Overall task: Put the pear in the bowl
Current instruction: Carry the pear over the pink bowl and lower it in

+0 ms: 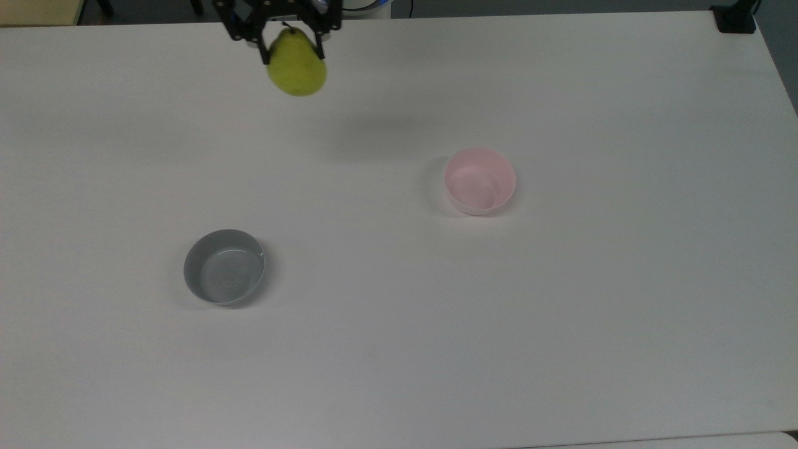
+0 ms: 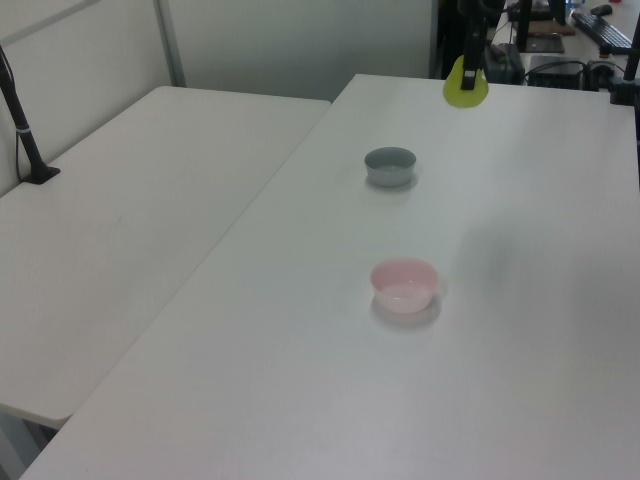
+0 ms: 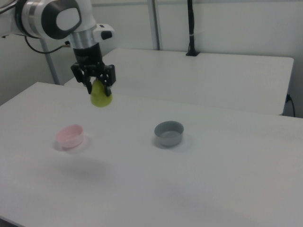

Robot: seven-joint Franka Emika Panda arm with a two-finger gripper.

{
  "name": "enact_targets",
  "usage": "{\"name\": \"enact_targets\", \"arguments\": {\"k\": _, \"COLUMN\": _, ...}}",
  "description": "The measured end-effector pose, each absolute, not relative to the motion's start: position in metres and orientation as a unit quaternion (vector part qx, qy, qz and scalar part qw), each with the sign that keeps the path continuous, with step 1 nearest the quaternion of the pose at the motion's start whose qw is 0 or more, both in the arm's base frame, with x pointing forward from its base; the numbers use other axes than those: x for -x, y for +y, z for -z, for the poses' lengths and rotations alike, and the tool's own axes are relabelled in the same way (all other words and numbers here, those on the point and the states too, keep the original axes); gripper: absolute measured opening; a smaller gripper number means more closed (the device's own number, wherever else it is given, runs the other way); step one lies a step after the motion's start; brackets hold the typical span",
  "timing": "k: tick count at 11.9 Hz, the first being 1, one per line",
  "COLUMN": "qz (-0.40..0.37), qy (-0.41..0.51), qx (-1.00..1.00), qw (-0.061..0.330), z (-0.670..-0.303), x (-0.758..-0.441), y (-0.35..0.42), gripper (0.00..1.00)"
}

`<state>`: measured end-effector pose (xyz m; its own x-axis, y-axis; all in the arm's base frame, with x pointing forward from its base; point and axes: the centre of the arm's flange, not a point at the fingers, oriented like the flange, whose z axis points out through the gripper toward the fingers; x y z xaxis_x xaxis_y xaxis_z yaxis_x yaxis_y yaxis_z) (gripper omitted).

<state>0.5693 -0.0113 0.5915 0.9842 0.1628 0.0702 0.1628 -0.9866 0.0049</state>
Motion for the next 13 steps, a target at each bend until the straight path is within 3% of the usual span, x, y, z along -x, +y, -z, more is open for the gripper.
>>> {"name": "enact_targets", "arguments": {"k": 5, "qz": 0.009, "qy": -0.084, "qx": 0.996, "qw": 0.001, "z": -0.555, "x": -0.576, "y": 0.109, "gripper": 0.67}}
{"name": "enact_targets", "arguments": {"k": 13, "qz": 0.016, "qy": -0.118, "qx": 0.993, "qw": 0.011, "z": -0.430, "x": -0.610, "y": 0.204, "gripper": 0.67}}
